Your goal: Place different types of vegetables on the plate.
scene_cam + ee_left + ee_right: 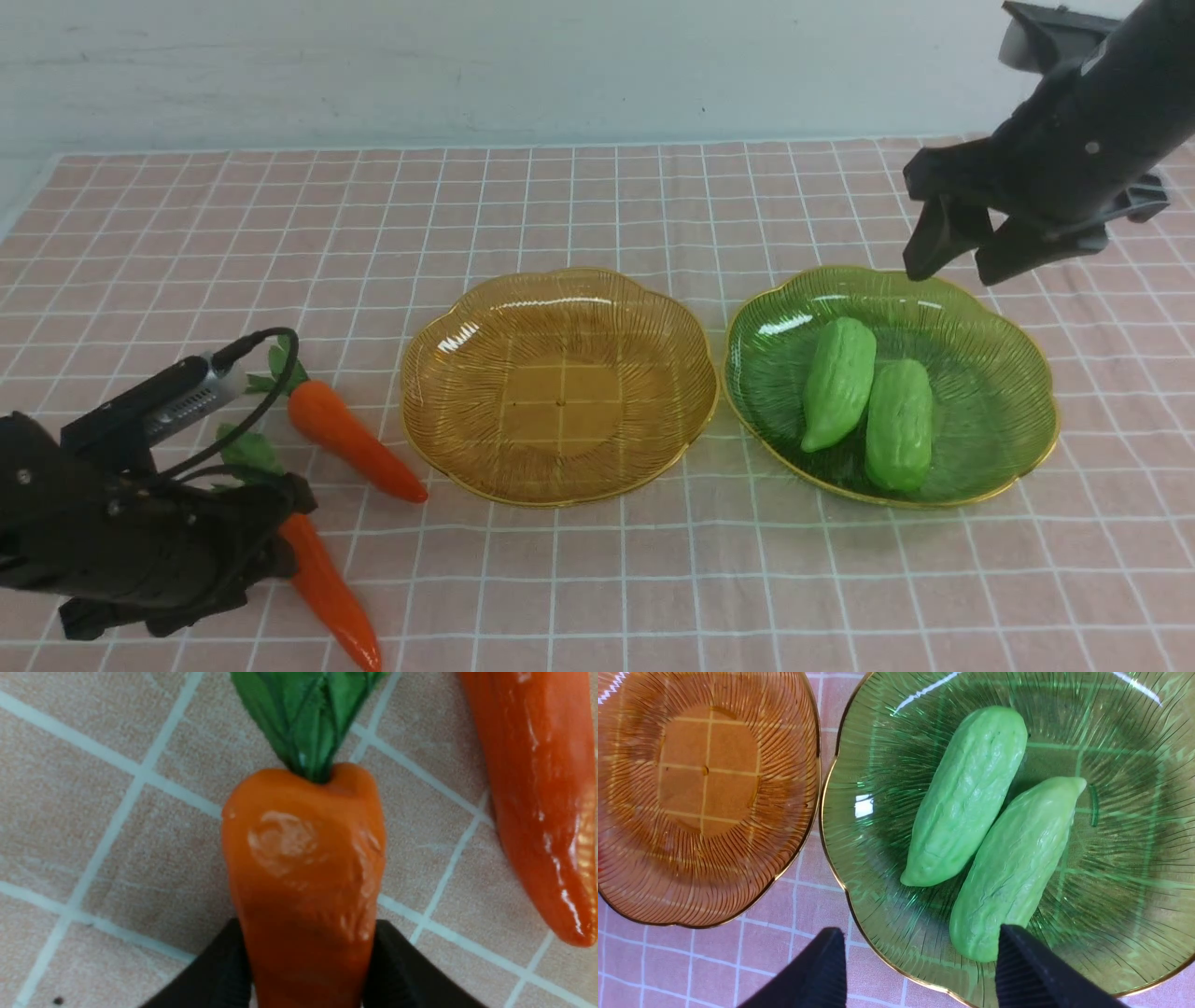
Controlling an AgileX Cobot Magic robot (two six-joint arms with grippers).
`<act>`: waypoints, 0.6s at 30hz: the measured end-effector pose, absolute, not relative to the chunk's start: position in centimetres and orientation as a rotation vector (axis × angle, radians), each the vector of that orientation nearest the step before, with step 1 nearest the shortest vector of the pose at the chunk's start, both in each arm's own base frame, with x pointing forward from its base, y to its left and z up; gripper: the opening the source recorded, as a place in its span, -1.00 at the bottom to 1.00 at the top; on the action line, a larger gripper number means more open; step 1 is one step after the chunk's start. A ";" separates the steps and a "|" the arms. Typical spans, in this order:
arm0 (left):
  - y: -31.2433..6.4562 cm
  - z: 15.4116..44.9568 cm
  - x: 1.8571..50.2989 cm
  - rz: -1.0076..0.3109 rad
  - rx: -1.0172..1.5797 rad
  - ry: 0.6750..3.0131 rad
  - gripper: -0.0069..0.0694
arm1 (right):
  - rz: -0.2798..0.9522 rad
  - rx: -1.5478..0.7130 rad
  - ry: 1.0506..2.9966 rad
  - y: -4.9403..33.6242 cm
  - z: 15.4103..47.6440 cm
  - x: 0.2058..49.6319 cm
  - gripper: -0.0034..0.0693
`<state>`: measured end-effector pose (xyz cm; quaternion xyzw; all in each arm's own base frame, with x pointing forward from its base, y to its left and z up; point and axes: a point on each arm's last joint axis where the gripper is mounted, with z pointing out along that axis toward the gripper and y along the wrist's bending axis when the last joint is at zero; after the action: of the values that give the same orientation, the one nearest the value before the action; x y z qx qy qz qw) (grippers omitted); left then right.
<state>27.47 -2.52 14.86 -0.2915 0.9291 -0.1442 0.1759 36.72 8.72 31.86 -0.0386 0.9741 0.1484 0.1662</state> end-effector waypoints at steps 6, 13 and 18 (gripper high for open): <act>-2.4 15.8 27.2 -0.379 -0.703 2.641 -0.28 | 0.422 -0.121 2.760 8.7 32.3 36.5 0.19; -2.9 20.3 27.6 -0.434 -0.586 2.623 -0.32 | 0.415 -0.194 2.629 8.2 36.7 33.8 0.00; -3.5 24.0 29.4 -0.477 -0.458 2.631 -0.32 | 0.402 -0.252 2.496 7.6 41.1 30.2 -0.41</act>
<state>29.44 -3.45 24.00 -0.1649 0.9477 -0.1717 0.2126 30.23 7.58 41.07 -0.0948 0.9383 0.1512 0.2961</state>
